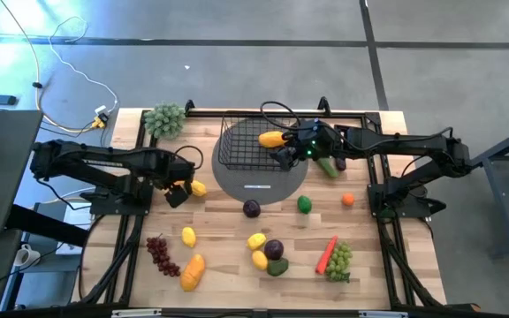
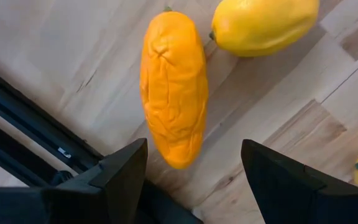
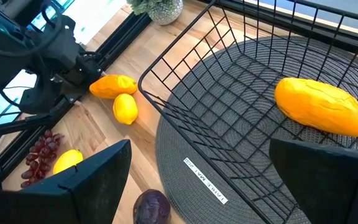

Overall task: Build produce basket
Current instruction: Put the yellow mango into the wire basket

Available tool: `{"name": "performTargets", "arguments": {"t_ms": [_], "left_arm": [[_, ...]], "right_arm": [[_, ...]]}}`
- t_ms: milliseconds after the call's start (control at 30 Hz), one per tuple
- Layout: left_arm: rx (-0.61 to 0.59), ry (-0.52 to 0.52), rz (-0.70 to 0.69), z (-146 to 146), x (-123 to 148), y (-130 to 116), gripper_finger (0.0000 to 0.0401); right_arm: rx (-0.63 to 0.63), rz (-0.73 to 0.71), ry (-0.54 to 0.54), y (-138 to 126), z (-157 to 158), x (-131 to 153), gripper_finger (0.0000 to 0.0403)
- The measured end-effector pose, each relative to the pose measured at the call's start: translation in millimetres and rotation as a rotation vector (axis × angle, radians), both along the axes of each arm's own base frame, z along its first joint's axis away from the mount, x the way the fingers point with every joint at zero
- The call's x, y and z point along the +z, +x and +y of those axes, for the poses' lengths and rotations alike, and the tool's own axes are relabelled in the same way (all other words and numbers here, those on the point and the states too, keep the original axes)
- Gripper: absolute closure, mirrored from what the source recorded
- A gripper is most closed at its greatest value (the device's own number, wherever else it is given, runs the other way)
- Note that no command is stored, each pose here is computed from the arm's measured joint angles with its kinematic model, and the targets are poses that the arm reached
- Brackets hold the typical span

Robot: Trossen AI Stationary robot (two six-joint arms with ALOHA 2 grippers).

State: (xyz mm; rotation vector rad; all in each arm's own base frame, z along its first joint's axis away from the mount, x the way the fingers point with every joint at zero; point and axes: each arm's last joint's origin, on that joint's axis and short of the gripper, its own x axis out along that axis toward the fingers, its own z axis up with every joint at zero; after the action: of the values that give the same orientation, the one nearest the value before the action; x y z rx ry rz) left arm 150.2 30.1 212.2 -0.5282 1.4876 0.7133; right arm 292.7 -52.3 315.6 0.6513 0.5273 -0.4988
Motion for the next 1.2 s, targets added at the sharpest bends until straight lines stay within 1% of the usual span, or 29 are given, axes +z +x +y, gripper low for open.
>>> {"name": "performTargets", "arguments": {"t_ms": [267, 567, 700, 933, 1200], "left_arm": [[-0.020, -0.015, 0.077, 2, -11, 9, 0.0149], [-0.028, -0.025, 0.129, 4, -28, 23, 0.0149], [-0.030, -0.010, 0.187, 6, -37, 27, 0.0149], [0.003, -0.020, 0.237, 12, -52, 35, 0.0149], [0.056, -0.047, 0.276, 19, -63, 39, 0.0148]], "right_arm": [[0.014, -0.002, 0.010, 0, 1, 0, 0.0038], [0.015, -0.002, 0.011, 0, 1, 0, 0.0038], [0.018, -0.002, 0.012, 0, 1, 0, 0.0038], [0.054, 0.001, 0.008, 0, 1, 0, 0.0038], [0.084, 0.011, 0.034, 0, 3, -1, 0.0038]]}}
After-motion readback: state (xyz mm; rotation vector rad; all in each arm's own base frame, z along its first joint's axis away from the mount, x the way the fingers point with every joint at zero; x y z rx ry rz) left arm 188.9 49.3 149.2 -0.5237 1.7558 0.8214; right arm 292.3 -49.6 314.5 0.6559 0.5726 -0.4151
